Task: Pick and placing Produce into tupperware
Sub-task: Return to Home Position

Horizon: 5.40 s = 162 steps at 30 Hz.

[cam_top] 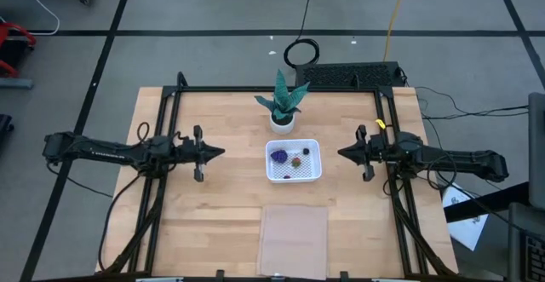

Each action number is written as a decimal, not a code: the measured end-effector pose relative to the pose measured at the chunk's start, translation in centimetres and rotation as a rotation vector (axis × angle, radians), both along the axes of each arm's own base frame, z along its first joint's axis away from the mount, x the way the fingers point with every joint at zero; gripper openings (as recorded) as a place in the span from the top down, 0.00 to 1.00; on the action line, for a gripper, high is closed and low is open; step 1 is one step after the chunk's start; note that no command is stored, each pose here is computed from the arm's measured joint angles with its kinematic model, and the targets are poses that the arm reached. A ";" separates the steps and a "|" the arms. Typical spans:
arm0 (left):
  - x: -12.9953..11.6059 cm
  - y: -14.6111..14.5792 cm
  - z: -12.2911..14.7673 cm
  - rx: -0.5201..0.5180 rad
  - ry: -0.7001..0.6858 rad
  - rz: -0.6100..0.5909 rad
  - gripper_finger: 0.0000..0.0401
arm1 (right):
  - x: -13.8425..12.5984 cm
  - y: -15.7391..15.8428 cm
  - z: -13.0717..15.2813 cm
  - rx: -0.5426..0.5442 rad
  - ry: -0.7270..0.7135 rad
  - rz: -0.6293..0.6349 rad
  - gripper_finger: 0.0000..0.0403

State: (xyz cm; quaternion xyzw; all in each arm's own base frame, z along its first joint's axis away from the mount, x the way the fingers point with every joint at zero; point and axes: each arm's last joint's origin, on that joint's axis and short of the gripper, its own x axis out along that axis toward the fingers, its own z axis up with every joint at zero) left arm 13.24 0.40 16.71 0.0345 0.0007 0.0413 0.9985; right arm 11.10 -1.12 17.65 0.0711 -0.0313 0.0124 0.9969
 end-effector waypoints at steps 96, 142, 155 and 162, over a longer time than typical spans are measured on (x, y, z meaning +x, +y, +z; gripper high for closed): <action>-0.1 0.1 -1.0 -0.073 0.094 0.043 0.92 | -0.5 0.1 -0.1 -0.009 0.004 0.026 1.00; -0.1 0.1 -1.0 -0.073 0.094 0.043 0.92 | -0.5 0.1 -0.1 -0.016 0.003 0.022 1.00; -0.1 0.1 -1.0 -0.073 0.094 0.043 0.92 | -0.4 0.1 -0.1 -0.015 0.008 0.022 1.00; -0.1 0.1 -1.0 -0.073 0.094 0.043 0.92 | -0.4 0.1 -0.1 -0.015 0.006 0.022 1.00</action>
